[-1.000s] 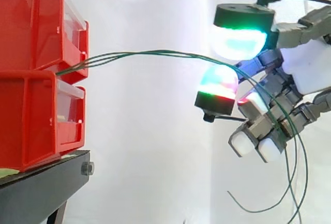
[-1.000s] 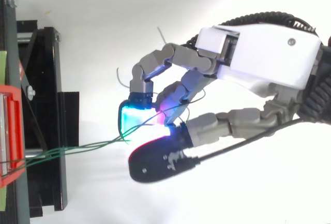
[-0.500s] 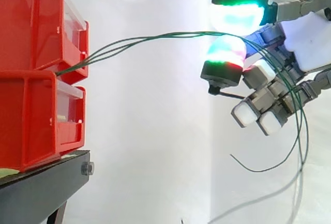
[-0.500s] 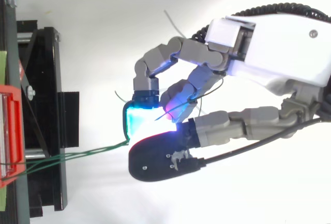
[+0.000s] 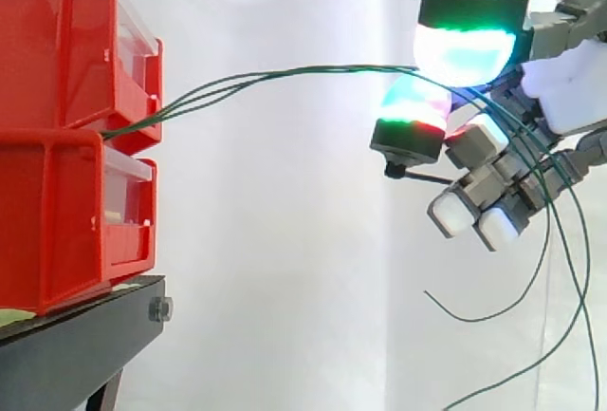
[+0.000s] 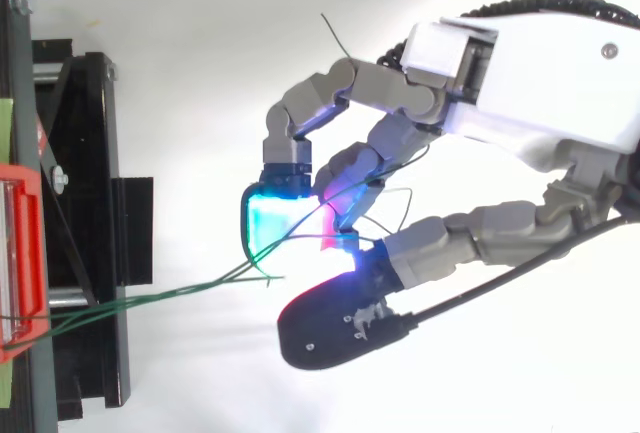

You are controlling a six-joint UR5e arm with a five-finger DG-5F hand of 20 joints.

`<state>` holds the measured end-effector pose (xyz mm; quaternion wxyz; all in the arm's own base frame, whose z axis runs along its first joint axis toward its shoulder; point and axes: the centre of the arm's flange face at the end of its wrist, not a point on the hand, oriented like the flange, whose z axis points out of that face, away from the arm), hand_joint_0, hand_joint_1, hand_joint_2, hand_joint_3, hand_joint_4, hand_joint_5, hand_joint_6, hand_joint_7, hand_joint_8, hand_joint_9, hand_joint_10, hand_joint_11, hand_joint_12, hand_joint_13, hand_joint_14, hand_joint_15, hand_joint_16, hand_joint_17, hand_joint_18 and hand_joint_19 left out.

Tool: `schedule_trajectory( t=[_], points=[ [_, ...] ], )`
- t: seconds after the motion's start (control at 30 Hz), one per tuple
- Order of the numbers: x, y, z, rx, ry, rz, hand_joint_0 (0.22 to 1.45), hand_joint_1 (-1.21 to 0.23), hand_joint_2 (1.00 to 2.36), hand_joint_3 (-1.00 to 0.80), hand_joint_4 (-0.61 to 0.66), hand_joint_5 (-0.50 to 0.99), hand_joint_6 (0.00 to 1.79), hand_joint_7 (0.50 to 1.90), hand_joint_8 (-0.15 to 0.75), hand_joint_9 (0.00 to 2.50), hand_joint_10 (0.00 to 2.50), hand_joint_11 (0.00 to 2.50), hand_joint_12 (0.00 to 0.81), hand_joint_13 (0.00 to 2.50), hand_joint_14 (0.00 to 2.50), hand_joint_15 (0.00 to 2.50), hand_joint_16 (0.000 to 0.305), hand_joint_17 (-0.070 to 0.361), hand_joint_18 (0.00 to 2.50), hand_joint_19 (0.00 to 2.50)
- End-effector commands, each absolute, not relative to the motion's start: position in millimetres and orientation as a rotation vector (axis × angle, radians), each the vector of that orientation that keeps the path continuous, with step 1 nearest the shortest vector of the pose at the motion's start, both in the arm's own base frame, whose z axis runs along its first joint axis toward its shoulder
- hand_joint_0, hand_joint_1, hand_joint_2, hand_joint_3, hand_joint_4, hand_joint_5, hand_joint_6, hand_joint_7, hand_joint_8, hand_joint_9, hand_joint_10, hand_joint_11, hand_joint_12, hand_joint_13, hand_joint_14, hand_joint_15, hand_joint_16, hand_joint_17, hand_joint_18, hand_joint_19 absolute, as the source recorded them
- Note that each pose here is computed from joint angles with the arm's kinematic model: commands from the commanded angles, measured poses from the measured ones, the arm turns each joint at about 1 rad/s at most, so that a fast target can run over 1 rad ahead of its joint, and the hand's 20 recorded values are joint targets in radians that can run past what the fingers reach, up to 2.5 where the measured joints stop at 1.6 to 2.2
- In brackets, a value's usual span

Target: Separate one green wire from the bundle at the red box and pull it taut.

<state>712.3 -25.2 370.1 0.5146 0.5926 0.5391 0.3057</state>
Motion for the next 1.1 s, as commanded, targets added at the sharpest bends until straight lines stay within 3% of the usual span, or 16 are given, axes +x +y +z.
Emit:
schedule_trajectory(
  t=[0.0, 0.1, 0.27, 0.4, 0.7, 0.77, 0.93, 1.07],
  points=[
    [712.3, -27.2, 369.6, 1.423, 1.296, 0.73, 0.67, -0.89, 1.0, -0.5, 0.07, -0.15, 0.9, 1.03, 0.254, 1.15, 0.02, 0.87, 0.336, 0.85, 0.02, 0.55, 0.05, 0.112, 0.66, 0.59],
    [712.3, -27.2, 369.6, 1.421, 1.298, 0.728, 0.64, -0.86, 1.0, -0.5, 0.09, -0.15, 0.9, 1.05, 0.247, 1.15, 0.03, 0.86, 0.338, 0.85, 0.02, 0.54, 0.05, 0.112, 0.66, 0.6],
    [712.0, -29.5, 369.5, 1.422, 1.298, 0.724, 0.53, -0.64, 1.0, -0.5, 0.11, -0.14, 0.88, 1.06, 0.268, 1.16, 0.02, 0.81, 0.366, 0.86, 0.02, 0.55, 0.053, 0.12, 0.67, 0.61],
    [711.4, -31.6, 369.2, 1.426, 1.299, 0.72, 0.54, -0.56, 1.0, -0.5, 0.11, -0.14, 0.87, 1.08, 0.267, 1.16, 0.02, 0.8, 0.364, 0.86, 0.02, 0.54, 0.053, 0.12, 0.66, 0.61],
    [710.4, -34.1, 370.1, 1.428, 1.299, 0.714, 0.6, -0.7, 1.02, -0.22, 0.1, -0.14, 0.88, 1.16, 0.272, 1.15, 0.03, 0.82, 0.366, 0.86, 0.02, 0.55, 0.053, 0.12, 0.66, 0.61],
    [710.7, -35.2, 369.0, 1.429, 1.299, 0.711, 0.61, -0.74, 1.02, -0.2, 0.08, -0.15, 0.89, 1.12, 0.275, 1.14, 0.02, 0.81, 0.365, 0.86, 0.02, 0.54, 0.054, 0.121, 0.67, 0.61],
    [710.5, -35.2, 369.0, 1.424, 1.305, 0.705, 0.65, -0.84, 1.02, -0.25, 0.03, -0.16, 0.91, 1.06, 0.258, 1.1, 0.03, 0.83, 0.351, 0.84, 0.02, 0.55, 0.052, 0.117, 0.65, 0.6],
    [710.7, -35.2, 369.0, 1.422, 1.305, 0.705, 0.69, -0.91, 1.01, -0.4, 0.05, -0.16, 0.91, 1.03, 0.253, 1.09, 0.02, 0.83, 0.338, 0.83, 0.02, 0.54, 0.051, 0.114, 0.65, 0.58]
  ],
)
